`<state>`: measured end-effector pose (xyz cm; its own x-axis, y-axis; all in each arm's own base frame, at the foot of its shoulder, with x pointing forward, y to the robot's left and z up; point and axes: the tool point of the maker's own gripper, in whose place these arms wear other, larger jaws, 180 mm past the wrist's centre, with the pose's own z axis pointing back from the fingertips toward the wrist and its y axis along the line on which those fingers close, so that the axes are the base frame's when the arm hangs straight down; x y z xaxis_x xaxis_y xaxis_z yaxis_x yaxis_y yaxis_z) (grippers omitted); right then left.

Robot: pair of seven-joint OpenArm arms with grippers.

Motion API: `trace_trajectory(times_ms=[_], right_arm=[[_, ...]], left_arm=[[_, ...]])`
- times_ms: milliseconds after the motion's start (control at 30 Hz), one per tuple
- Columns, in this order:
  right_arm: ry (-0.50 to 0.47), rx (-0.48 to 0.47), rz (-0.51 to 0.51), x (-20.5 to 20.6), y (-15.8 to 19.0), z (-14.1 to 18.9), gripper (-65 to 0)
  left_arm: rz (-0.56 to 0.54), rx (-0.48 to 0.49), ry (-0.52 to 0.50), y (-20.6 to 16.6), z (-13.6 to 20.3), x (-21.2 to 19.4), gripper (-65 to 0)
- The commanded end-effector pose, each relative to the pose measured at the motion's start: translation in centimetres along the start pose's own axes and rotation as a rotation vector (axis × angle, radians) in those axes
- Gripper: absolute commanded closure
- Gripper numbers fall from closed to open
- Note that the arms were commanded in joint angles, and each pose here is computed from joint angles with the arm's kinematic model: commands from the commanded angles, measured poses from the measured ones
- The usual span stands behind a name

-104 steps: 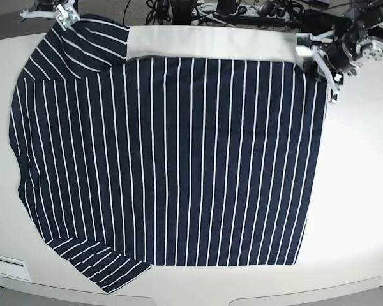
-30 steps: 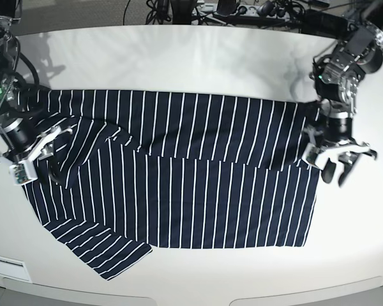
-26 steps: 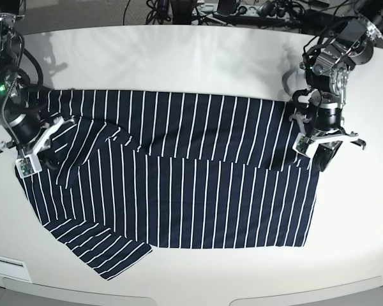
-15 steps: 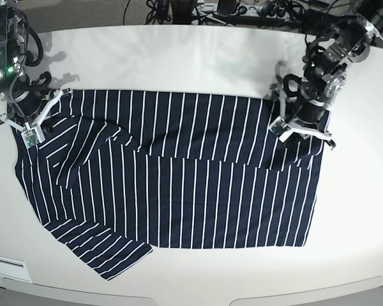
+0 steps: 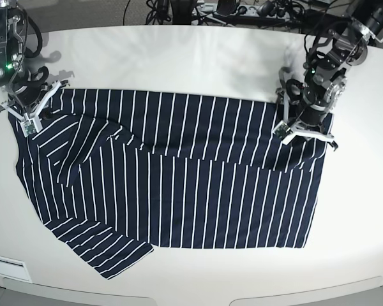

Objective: Fold the T-shirt properly
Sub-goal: 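Lay the shoulder edge down and open both grippers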

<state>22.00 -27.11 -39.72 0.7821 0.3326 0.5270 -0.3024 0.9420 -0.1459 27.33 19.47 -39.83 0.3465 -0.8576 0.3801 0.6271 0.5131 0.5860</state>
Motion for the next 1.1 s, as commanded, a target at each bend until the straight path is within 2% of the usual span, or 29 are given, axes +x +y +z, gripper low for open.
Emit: trace_trajectory(times_ms=[0,300,633,800,1067], right_arm=[[0.062,-0.014,0.022,-1.4,-0.4,0.5,0.0],[0.089,0.009,0.116,-2.6,1.4,3.2,0.0],[0.166,-0.005,0.113,-6.3,1.2,5.7,0.0],[0.206,0.042,0.102,-8.2,2.8,6.7,0.0],[0.245,0.048,0.104,-9.3,3.2,7.2,0.0]], left_arm=[[-0.019,-0.129,0.102,-3.2,0.8,-2.5,0.0],[-0.083,-0.214,0.114,-5.8,3.7,-3.6,0.0],[-0.114,-0.336,0.115,-9.8,8.0,-4.4,0.0],[-0.117,-0.35,0.097,-10.1,8.9,-3.7,0.0],[-0.108,-0.385,0.131,-11.0,10.6,-3.4,0.0]])
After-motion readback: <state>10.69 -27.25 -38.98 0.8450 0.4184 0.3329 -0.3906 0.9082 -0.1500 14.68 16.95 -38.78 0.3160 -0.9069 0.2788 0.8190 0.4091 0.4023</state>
